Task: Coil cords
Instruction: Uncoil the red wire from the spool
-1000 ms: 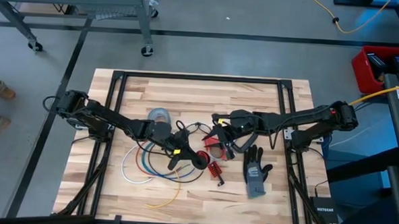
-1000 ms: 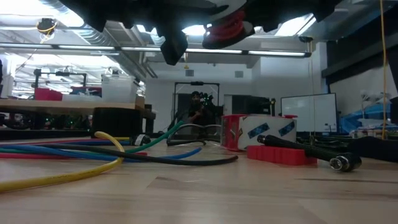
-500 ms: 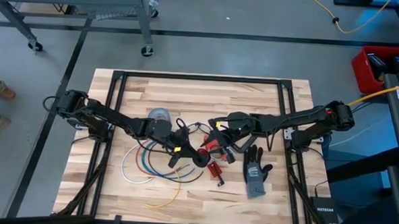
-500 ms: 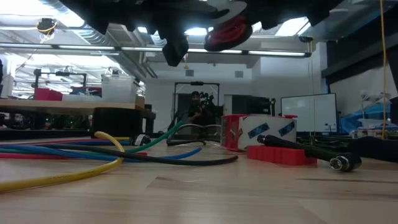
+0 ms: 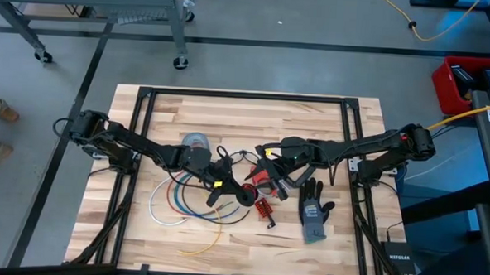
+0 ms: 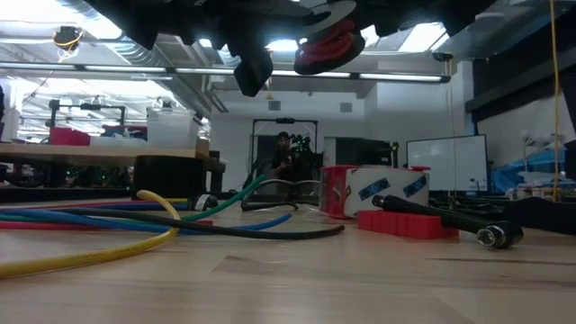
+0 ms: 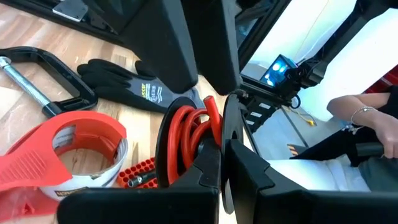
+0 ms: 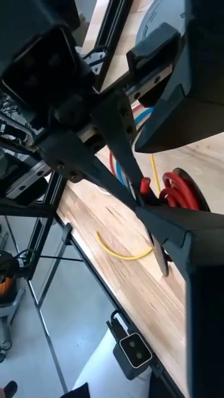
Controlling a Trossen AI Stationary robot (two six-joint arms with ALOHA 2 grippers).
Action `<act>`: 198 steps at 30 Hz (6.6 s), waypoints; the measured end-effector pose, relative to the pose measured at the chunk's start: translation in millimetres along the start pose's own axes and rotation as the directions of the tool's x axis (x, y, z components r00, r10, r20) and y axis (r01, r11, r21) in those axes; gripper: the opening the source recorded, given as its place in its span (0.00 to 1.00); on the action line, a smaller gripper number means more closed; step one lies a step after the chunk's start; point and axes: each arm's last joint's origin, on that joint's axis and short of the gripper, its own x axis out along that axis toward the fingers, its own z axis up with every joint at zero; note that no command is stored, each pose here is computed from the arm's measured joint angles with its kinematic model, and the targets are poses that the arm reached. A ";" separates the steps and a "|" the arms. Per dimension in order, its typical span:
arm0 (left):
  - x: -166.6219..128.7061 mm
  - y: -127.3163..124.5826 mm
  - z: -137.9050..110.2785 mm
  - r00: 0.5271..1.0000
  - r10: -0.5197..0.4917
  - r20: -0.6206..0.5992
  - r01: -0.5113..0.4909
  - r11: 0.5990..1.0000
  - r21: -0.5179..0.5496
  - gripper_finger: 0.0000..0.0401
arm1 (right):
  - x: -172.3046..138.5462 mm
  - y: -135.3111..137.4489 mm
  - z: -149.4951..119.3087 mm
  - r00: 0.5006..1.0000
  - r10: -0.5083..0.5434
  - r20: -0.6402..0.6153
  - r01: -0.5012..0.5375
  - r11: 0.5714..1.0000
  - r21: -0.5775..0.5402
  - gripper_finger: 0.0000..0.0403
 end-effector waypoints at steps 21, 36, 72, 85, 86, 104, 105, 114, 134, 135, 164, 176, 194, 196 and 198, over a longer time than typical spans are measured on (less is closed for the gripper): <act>0.0 -2.1 3.4 0.999 -0.027 0.037 0.026 0.999 0.021 0.01 | 17.6 -3.0 -10.2 0.998 0.059 0.036 -0.060 0.998 0.022 0.39; 0.1 -1.2 1.6 1.000 -0.011 0.015 0.011 1.000 0.014 0.01 | 18.0 -3.5 -6.7 0.994 0.105 0.016 -0.106 0.994 0.038 0.39; 0.1 1.3 -2.8 0.999 0.025 -0.019 -0.025 1.000 -0.006 0.01 | 17.6 -4.1 3.8 0.984 0.132 0.116 -0.132 0.991 -0.014 0.19; -0.1 3.9 -2.0 1.000 0.026 -0.018 -0.026 0.999 -0.024 0.01 | 16.8 -2.7 3.5 0.979 0.170 0.110 -0.173 0.985 0.019 0.20; -0.1 3.4 -2.5 0.999 0.024 -0.022 -0.025 0.999 -0.031 0.01 | 16.8 -2.9 3.1 0.981 0.160 0.105 -0.163 0.986 0.022 0.20; -0.1 -6.0 -5.5 0.998 -0.030 -0.053 0.027 0.998 -0.054 0.01 | 17.7 -3.7 -6.1 0.996 0.092 0.009 -0.092 0.994 0.063 0.20; 0.0 -6.5 -5.3 0.998 -0.032 -0.050 0.029 0.998 -0.053 0.01 | 17.7 -3.7 -6.2 0.996 0.092 0.009 -0.092 0.994 0.064 0.20; 0.0 -7.1 -4.4 0.998 -0.037 -0.041 0.035 0.998 -0.045 0.01 | 17.7 -3.7 -6.2 0.996 0.091 0.010 -0.092 0.994 0.067 0.20; -0.8 -3.6 0.0 0.999 -0.034 -0.012 0.034 0.999 -0.019 0.01 | 17.8 -4.3 -2.6 0.996 0.083 0.043 -0.085 0.995 0.053 0.20; -0.8 -3.3 0.2 0.999 -0.033 -0.012 0.033 0.999 -0.020 0.01 | 17.8 -4.4 -2.7 0.996 0.083 0.043 -0.085 0.995 0.053 0.20; -0.9 -4.4 2.6 0.999 -0.045 0.014 0.045 0.999 0.003 0.01 | 17.7 -3.9 -1.9 0.992 0.111 0.058 -0.114 0.992 0.047 0.02; -1.1 -5.8 3.4 0.998 -0.051 0.021 0.051 0.999 0.004 0.01 | 17.9 -4.9 1.9 0.991 0.095 0.098 -0.097 0.995 0.017 0.01; -0.2 -9.3 2.6 0.997 -0.066 0.034 0.066 0.998 -0.014 0.01 | 31.0 -10.1 -9.3 0.998 0.003 0.070 -0.005 1.000 0.026 0.00; 0.1 -11.6 3.3 0.996 -0.076 0.045 0.076 0.997 -0.009 0.01 | 31.4 -11.0 -11.6 0.999 -0.016 0.049 0.014 0.999 0.034 0.00; 0.3 -14.1 4.8 0.995 -0.085 0.057 0.086 0.996 -0.007 0.01 | 31.9 -12.2 -13.5 0.998 -0.056 0.031 0.055 0.998 0.039 0.00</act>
